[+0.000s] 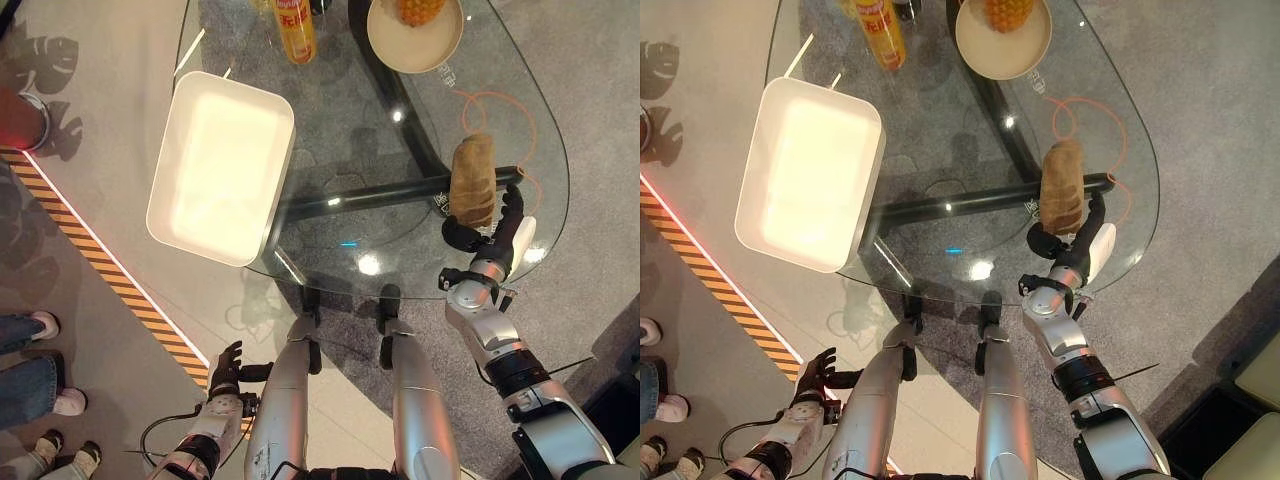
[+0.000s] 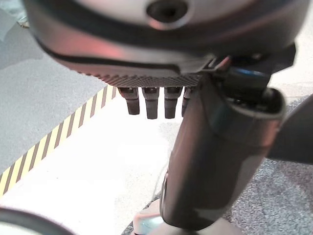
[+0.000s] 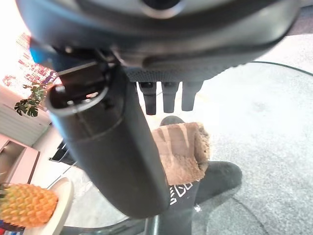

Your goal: Wipe the table with a cloth and put it in the basket.

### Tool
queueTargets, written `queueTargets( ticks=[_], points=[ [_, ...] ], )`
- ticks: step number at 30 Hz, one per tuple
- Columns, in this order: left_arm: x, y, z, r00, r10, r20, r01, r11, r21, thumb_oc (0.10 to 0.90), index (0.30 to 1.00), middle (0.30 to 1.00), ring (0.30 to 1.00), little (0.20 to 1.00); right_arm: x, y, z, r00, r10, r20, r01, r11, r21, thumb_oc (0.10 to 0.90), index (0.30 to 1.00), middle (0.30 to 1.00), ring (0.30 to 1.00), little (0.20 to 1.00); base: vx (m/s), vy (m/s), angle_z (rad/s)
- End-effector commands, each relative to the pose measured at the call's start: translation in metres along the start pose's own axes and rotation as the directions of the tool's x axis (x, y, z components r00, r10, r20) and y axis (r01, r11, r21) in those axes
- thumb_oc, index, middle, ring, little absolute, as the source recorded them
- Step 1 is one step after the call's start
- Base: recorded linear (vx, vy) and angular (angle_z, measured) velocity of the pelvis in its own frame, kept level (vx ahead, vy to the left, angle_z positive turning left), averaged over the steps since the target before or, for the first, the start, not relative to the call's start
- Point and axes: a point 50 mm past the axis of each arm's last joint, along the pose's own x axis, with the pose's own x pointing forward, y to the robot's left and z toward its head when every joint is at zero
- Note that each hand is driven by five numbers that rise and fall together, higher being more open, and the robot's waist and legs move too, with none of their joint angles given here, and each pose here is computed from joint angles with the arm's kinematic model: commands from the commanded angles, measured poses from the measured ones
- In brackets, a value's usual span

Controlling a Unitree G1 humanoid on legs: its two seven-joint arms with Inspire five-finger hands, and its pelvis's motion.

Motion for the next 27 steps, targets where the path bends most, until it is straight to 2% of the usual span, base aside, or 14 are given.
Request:
queueTargets(
  ticks=[1,15,27],
  points=[
    [-0.014,-0.028,-0.018,0.997,-0.038,-0.062,0.036,0.999,-0.035,0.8,0.9,0.9,0.9,0.9,0.013,-0.025,0.035,0.981,-0.145,0.128,0.132,0.986,0.106,0.8,0.9,0.9,0.9,0.9,0.01,0.0,0.03],
    [-0.011,-0.028,-0.003,0.999,-0.038,-0.017,0.037,0.998,-0.043,0.8,0.9,0.9,0.9,0.9,0.036,-0.04,0.057,0.953,-0.268,0.138,0.25,0.959,0.133,0.8,0.9,0.9,0.9,0.9,0.0,-0.001,0.0],
    [-0.012,-0.032,0.006,0.999,-0.047,0.015,0.048,0.998,-0.043,0.8,0.9,0.9,0.9,0.9,0.053,-0.043,0.088,0.943,-0.283,0.178,0.248,0.949,0.193,0.8,0.9,0.9,0.9,0.9,0.0,0.002,0.01]
  ],
)
